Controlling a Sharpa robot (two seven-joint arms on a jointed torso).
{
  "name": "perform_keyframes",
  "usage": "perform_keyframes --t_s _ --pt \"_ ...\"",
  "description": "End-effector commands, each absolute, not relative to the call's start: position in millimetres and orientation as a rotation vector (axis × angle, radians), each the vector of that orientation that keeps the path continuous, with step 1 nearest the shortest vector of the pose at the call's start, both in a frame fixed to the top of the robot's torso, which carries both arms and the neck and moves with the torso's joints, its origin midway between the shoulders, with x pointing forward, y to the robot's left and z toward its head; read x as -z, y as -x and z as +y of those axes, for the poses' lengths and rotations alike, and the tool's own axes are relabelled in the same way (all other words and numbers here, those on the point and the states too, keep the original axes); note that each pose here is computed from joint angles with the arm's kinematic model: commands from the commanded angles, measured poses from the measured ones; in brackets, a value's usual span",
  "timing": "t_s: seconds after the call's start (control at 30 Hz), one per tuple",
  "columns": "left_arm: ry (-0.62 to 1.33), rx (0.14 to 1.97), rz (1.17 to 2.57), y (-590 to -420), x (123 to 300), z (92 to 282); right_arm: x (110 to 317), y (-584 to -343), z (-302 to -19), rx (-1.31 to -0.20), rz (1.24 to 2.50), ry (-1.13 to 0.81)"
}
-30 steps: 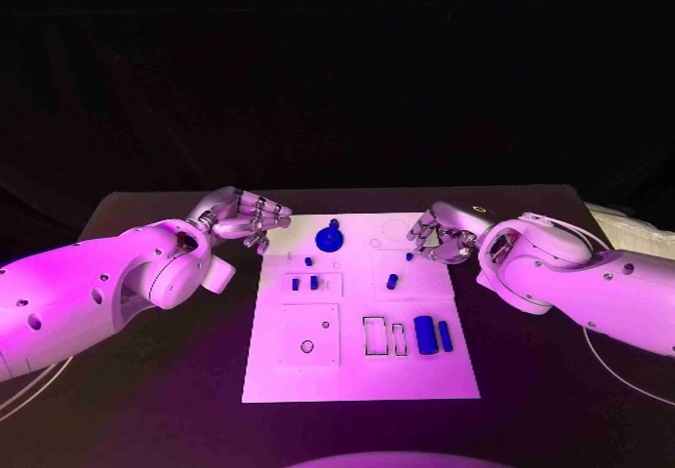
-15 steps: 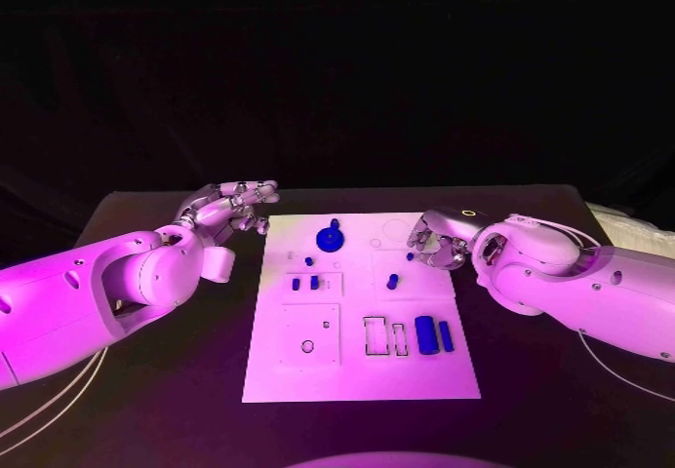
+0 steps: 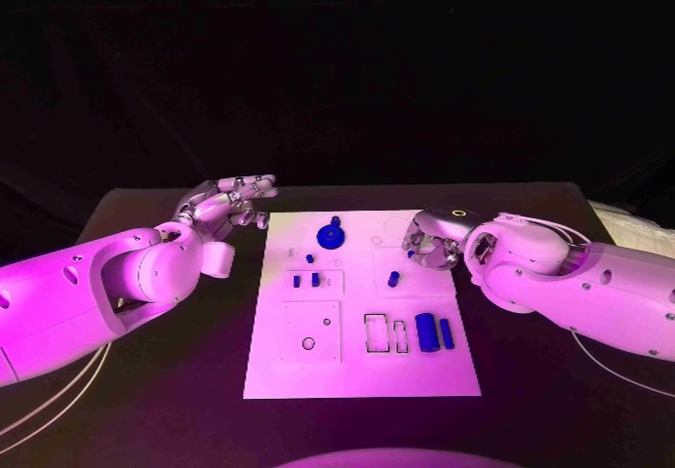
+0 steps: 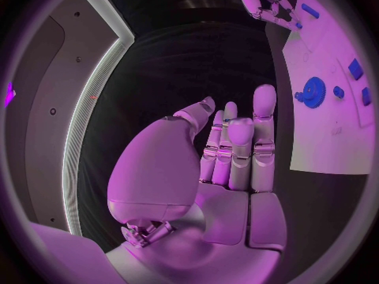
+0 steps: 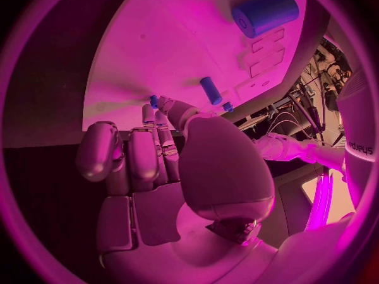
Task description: Assemble the parts on the task board
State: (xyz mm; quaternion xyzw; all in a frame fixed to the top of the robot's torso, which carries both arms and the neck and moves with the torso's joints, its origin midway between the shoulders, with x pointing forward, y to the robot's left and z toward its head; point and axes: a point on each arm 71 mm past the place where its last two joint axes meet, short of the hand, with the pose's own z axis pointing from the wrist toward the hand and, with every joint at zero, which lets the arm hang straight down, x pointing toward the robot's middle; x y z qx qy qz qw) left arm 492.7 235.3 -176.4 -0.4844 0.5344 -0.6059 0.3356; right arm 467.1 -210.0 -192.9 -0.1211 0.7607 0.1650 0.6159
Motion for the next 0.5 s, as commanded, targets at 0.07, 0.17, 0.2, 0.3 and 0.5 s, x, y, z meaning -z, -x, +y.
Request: perform_keyframes --t_s 0.07,0.17,0.2,0.3,0.5 --pt "1.264 1.600 1.381 -491.8 174.9 233.9 201.2 -464.8 -205.4 -0.332 1.780 0.348" --pt "1.264 1.599 1.385 -491.6 175.0 233.8 203.4 -464.8 -204.6 -0.305 1.782 0.369" --pt "1.264 1.599 1.386 -491.5 175.0 233.8 204.1 -464.7 -204.4 -0.296 1.782 0.377" --pt "1.264 1.598 1.391 -491.4 175.2 233.7 206.1 -464.2 -203.4 -0.275 1.787 0.398" --pt "1.257 1.589 1.396 -492.3 175.8 234.6 210.1 -461.4 -200.2 -0.258 1.800 0.430"
